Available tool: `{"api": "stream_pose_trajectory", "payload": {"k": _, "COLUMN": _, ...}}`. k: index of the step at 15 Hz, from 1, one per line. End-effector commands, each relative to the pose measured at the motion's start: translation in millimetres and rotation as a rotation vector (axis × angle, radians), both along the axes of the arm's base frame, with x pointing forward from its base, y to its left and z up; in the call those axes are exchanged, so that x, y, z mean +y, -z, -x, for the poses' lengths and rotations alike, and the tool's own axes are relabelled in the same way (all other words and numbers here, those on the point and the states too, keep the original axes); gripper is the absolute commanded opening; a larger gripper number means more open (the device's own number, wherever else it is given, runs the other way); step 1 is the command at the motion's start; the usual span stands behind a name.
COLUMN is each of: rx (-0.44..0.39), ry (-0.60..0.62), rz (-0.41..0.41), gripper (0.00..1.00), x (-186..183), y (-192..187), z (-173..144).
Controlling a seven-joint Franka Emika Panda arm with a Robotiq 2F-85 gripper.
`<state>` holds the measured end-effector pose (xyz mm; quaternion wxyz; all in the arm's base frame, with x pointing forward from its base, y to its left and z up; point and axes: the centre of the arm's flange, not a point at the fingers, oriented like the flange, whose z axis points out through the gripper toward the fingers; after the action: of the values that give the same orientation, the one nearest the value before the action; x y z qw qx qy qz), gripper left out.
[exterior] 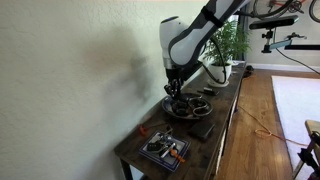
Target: Pick the black object on the table and place it on the tray
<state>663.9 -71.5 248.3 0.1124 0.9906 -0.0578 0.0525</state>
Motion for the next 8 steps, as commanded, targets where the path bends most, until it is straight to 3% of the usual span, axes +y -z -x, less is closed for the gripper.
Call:
{"api": "stream_pose_trajectory", "payload": {"k": 1, "rx": -0.031, "ry": 0.016, "rz": 0.02, "gripper": 0.19, "x": -13.3, "y": 3.3, "z": 4.0}}
{"api": "stream_pose_trajectory", "payload": {"k": 8, "rx": -0.044, "ry": 0.012, "rz": 0.019, "gripper": 0.19, "x": -25.0, "y": 33.6, "z": -6.5}}
